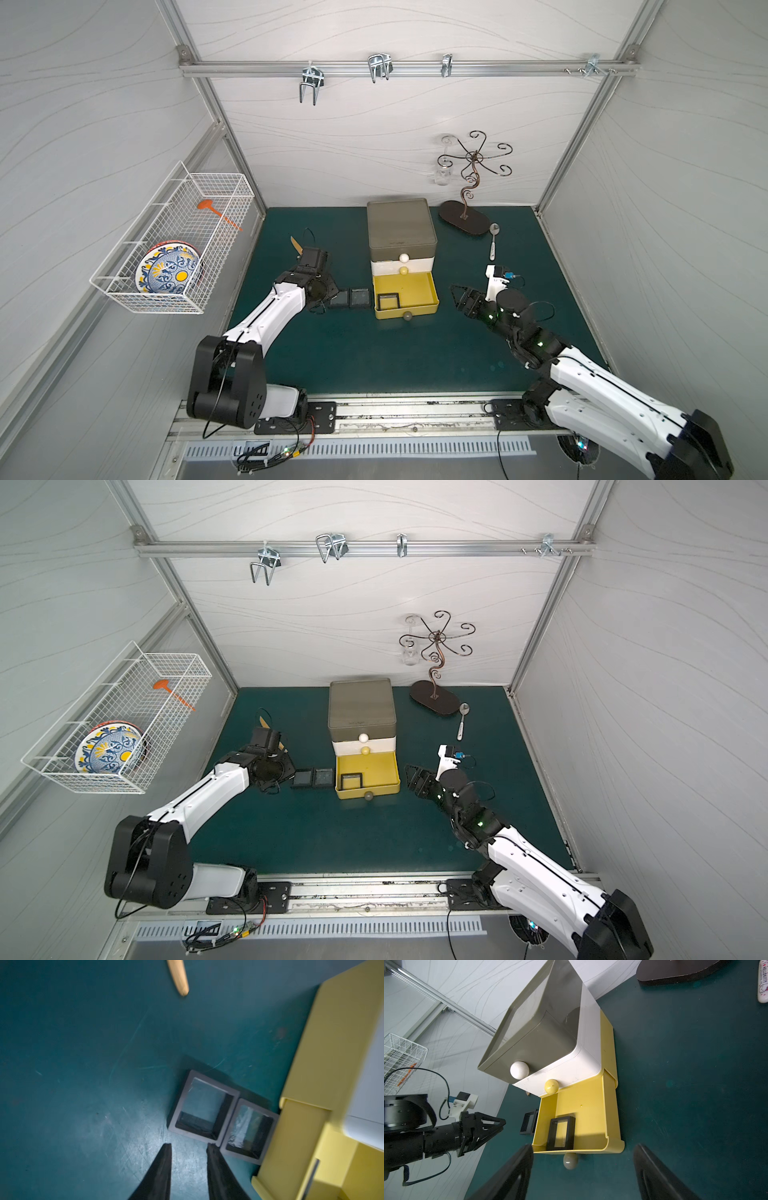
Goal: Place the brooch boxes into the drawer by color
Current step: Pick up the brooch box from the center of the board.
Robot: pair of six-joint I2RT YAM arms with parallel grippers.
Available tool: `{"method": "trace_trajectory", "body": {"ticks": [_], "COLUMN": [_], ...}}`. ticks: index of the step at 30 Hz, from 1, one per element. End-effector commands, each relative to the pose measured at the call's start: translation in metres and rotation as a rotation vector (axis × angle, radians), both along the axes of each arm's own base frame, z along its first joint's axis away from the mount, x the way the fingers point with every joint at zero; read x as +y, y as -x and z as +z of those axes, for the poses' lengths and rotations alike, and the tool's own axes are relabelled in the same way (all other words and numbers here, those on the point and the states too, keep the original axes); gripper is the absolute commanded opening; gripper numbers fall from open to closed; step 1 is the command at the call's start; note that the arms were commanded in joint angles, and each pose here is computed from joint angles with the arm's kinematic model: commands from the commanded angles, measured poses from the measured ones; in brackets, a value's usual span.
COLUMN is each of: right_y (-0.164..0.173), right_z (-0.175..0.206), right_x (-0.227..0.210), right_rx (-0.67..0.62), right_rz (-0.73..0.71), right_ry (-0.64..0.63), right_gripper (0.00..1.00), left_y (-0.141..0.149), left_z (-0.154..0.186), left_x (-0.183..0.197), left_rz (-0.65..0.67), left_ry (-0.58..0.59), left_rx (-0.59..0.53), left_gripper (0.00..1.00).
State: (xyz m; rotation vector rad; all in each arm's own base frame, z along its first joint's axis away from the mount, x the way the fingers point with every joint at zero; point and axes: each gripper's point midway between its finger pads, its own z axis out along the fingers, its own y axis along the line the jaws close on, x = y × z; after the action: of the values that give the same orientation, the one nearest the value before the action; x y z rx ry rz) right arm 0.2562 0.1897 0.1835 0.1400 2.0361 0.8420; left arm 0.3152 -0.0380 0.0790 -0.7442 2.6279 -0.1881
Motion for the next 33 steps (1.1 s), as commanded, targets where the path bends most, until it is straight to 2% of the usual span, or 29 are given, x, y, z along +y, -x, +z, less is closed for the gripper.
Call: {"method": "trace_trajectory", "body": {"ticks": [1,4,8,20,24,28,33], "right_y": [-0.001,0.0,0.0,-0.001,-0.001,-0.001,0.0], "right_z": [0.005,0.004,0.002,0.001,0.0,0.0,-0.001], "right_x": [0.001,0.0,-0.001,-0.002,-0.002,-0.002,-0.002], "right_rx": [-0.013,-0.013,-0.007,-0.003,-0.001,-0.001,0.004], "right_rz": [0.013,0.009,0.006,-0.001,0.0,0.001,0.0], "right_ry": [0.001,0.005,0.009,0.01,0.013,0.014,0.014], "right_gripper": [0.81,0.81,0.81,0.82,0.82,0.82,0.83], "left_y": [-0.011,-0.013,-0.009,-0.001,-0.001,0.001,0.003], "left_z": [-0.011,-0.02,-0.03,-0.055,-0.056,-0.056,-0.057], "left_x": [0.002,-0.003,0.002,0.004,0.004,0.004,0.004], "left_rz": [0.033,0.021,0.025,0.029,0.026,0.027,0.027], "left_ry": [0.044,0.069,0.035,0.027,0.024,0.023,0.022], "left_rx": [-0.006,0.002,0.042,0.1,0.103,0.105,0.108], "left_gripper": [0.33,0.33,0.33,0.31,0.24,0.1,0.0]}}
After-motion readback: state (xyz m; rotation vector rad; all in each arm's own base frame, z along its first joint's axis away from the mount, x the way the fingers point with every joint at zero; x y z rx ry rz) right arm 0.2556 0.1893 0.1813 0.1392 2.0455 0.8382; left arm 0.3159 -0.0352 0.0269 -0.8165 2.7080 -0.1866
